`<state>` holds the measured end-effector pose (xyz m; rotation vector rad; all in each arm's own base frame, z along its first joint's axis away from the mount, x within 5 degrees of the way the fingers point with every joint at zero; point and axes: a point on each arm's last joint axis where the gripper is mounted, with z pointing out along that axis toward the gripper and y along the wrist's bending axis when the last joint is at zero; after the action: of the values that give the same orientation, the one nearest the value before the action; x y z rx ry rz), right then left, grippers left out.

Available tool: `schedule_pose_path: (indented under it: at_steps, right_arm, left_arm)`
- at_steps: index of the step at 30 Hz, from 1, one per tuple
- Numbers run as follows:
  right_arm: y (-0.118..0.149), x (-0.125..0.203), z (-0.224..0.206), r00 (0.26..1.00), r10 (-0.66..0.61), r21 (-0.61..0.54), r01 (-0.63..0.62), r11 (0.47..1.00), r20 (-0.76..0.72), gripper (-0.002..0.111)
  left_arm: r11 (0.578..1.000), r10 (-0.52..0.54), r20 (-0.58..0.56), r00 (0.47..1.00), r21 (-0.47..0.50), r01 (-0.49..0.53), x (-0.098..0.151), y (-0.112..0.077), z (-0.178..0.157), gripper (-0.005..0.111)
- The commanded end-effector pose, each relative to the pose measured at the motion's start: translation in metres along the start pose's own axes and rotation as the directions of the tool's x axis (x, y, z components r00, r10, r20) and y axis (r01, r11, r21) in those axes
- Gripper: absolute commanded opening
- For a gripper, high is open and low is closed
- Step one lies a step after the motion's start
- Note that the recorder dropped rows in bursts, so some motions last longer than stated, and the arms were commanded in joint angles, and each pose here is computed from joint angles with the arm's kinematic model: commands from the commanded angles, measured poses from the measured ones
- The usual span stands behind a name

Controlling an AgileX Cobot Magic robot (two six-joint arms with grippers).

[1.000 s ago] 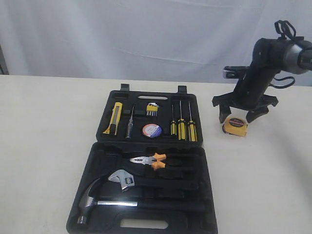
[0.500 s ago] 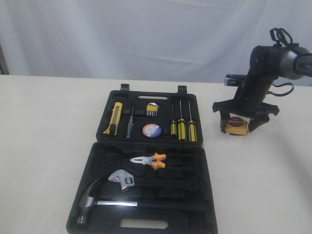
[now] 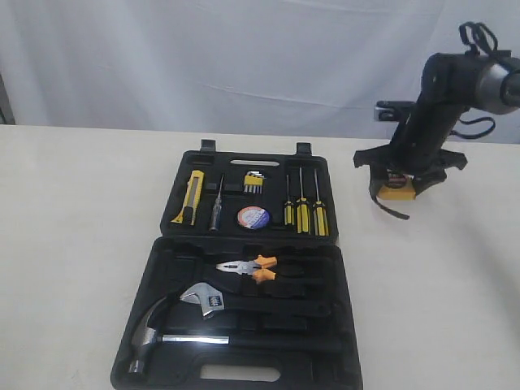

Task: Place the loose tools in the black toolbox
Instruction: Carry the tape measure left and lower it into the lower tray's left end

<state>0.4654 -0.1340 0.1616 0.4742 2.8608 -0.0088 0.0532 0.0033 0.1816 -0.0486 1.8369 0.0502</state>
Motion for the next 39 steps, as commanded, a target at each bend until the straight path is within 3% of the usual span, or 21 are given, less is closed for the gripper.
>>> schedule_pose_path:
  at_steps: [1, 4, 8, 14, 16, 19, 26, 39]
  right_arm:
    - [0.030, -0.002, -0.052, 0.993, -0.082, -0.027, 0.085, 0.996, 0.090, 0.000]
    - [0.062, 0.006, -0.074, 0.984, -0.151, -0.083, 0.159, 0.984, 0.094, 0.000]
    - [0.124, 0.027, -0.090, 0.951, -0.299, -0.152, 0.307, 0.940, 0.073, 0.000]
    - [0.232, 0.078, -0.100, 0.836, -0.540, -0.175, 0.548, 0.818, 0.098, 0.000]
    - [0.257, 0.094, -0.104, 0.811, -0.573, -0.158, 0.585, 0.796, 0.115, 0.000]
    - [0.281, 0.107, -0.104, 0.827, -0.537, -0.163, 0.559, 0.813, 0.166, 0.000]
    - [0.306, 0.117, -0.058, 0.933, -0.282, -0.253, 0.335, 0.908, 0.226, -0.001]
    - [0.307, 0.125, 0.014, 0.980, -0.171, -0.202, 0.189, 0.961, 0.103, -0.001]
  left_arm:
    - [1.000, -0.001, 0.011, 1.000, 0.004, 0.001, -0.001, 0.000, 0.000, 0.000]
    - [1.000, -0.001, 0.011, 1.000, 0.004, 0.001, -0.001, 0.000, 0.000, 0.000]
    - [1.000, -0.001, 0.011, 1.000, 0.004, 0.001, -0.001, 0.000, 0.000, 0.000]
    - [1.000, -0.001, 0.011, 1.000, 0.004, 0.001, -0.001, 0.000, 0.000, 0.000]
    - [1.000, -0.001, 0.011, 1.000, 0.004, 0.001, -0.001, 0.000, 0.000, 0.000]
    - [1.000, -0.001, 0.011, 1.000, 0.004, 0.001, -0.001, 0.000, 0.000, 0.000]
    - [1.000, -0.001, 0.011, 1.000, 0.004, 0.001, -0.001, 0.000, 0.000, 0.000]
    - [1.000, -0.001, 0.011, 1.000, 0.004, 0.001, -0.001, 0.000, 0.000, 0.000]
